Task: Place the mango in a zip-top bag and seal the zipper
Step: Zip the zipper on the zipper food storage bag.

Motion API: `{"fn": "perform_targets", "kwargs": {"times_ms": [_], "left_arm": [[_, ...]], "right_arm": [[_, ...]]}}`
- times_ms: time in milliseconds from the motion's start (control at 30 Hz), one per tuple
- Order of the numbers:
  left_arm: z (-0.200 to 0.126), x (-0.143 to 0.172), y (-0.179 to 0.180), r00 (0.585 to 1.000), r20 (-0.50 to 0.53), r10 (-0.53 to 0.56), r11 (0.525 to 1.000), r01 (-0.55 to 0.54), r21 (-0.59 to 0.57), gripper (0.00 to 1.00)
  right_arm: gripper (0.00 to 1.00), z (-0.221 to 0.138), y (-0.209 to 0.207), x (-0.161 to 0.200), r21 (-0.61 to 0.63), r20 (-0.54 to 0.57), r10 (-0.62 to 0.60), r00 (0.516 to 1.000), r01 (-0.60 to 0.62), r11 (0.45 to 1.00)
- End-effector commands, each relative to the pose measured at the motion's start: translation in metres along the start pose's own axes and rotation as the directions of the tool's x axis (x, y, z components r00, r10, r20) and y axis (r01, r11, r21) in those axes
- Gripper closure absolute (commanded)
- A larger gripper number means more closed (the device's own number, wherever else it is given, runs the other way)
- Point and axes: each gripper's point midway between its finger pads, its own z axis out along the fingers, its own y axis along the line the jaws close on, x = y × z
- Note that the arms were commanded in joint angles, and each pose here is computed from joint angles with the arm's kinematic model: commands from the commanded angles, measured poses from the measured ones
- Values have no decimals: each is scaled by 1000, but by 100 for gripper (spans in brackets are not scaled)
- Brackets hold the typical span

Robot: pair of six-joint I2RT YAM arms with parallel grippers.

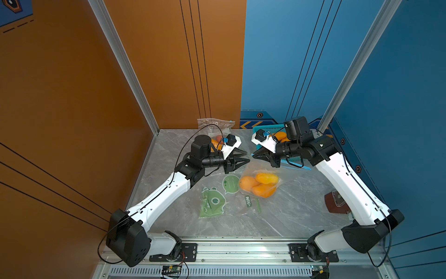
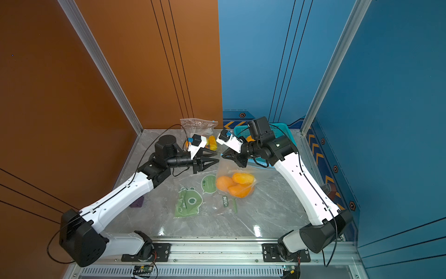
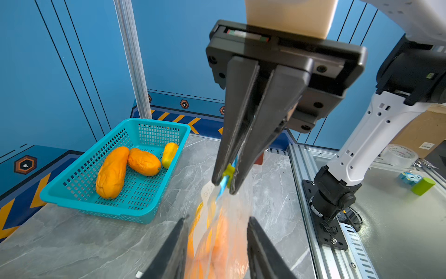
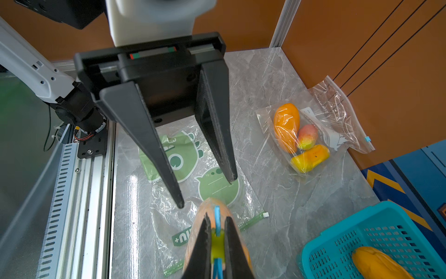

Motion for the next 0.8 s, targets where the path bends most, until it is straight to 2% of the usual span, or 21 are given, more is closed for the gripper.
{"fn": "perform_targets", "kwargs": {"times_ms": [0,333,467,567,767], "left_arm": [[3,-17,-13,999,31,45,996,-47,80,59],[13,-14,-17,999,23,35,990,-38,138,64],[16,-13,-15,999,22,34,989,-37,143,73],[16,-11,-14,999,18,33,989,-35,141,84],[11,-4,-8,1000,9,23,992,-24,124,85]], "right_arm": [[97,2,8,1,-39,-5,7,1000,-8,999],[97,4,10,-1,-49,-2,0,1000,0,999],[96,4,11,-1,-51,0,-2,1000,2,999],[96,5,12,-1,-54,-2,0,1000,0,999],[96,4,12,-1,-56,-1,-3,1000,3,998]]}}
